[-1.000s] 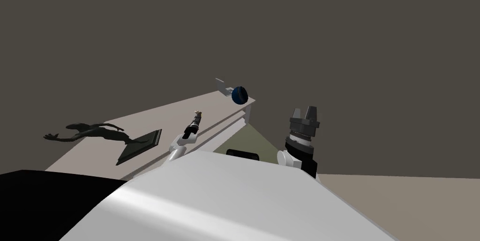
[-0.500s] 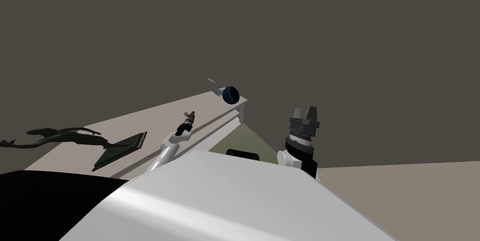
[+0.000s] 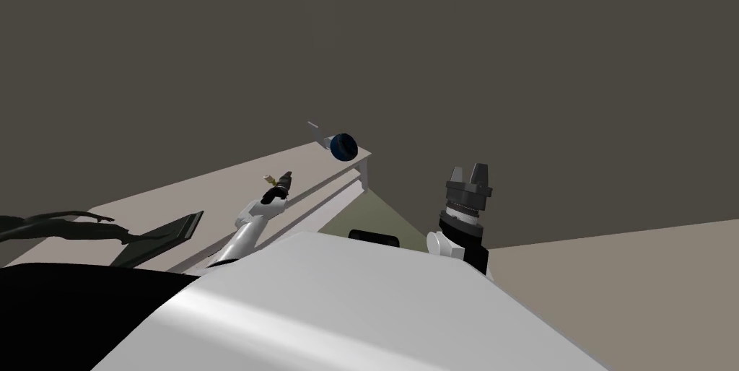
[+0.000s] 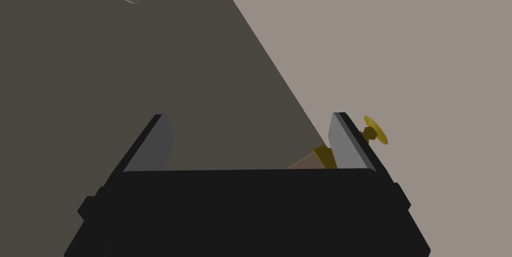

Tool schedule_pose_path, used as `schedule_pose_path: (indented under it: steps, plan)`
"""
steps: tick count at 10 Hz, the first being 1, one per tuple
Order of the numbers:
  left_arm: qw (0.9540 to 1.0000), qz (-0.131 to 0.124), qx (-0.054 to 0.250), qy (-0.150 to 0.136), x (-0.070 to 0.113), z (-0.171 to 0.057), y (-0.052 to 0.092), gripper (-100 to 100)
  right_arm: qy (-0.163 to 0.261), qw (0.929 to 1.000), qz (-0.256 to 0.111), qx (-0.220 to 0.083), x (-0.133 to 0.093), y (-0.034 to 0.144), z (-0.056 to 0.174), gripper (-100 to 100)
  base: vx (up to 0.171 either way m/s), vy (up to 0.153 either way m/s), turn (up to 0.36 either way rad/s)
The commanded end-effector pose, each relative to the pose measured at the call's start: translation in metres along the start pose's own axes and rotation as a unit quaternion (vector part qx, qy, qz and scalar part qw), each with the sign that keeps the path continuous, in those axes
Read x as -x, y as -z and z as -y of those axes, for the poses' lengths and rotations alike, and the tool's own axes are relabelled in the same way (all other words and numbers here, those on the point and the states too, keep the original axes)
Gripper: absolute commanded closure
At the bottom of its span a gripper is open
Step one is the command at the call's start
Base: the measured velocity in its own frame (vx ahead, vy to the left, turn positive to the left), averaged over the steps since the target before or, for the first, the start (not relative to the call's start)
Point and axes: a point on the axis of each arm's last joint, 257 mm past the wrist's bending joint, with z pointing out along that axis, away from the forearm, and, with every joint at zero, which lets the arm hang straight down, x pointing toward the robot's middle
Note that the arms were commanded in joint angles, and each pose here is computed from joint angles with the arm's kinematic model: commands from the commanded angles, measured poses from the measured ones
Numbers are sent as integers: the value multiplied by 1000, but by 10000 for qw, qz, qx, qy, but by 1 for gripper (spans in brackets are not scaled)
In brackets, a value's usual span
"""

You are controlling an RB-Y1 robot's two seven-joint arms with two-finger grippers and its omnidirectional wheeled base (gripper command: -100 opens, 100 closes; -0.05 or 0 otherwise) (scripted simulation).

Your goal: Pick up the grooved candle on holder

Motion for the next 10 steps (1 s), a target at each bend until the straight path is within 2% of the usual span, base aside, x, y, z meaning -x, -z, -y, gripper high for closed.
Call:
schedule_pose_path:
  steps: [1, 2, 4, 5, 7, 8, 10]
  plan:
    - [9997, 87, 243, -2, 15, -9, -4, -100, 0, 10000, 0, 0, 0, 0, 0, 0, 2, -77, -137]
    - [9996, 87, 285, -2, 15, -11, -4, -100, 0, 10000, 0, 0, 0, 0, 0, 0, 3, -56, -93]
    - [9978, 198, 636, -41, 38, -26, -7, -100, 0, 10000, 0, 0, 0, 0, 0, 0, -8, -47, -135]
    - [9975, 198, 673, -40, 38, -28, -7, -100, 0, 10000, 0, 0, 0, 0, 0, 0, -11, -27, -58]
    - [9938, 299, 1067, -106, 59, -46, -7, -100, 1, 10000, 0, 0, 0, 0, 0, 0, -22, -9, -133]
    - [9936, 299, 1088, -105, 59, -47, -7, -100, 1, 10000, -1, 0, 0, 0, 0, 0, -19, 5, -73]
    - [9879, 390, 1486, -197, 79, -65, -5, -100, 1, 10000, -1, 0, 0, 0, 0, 0, -28, 20, -143]
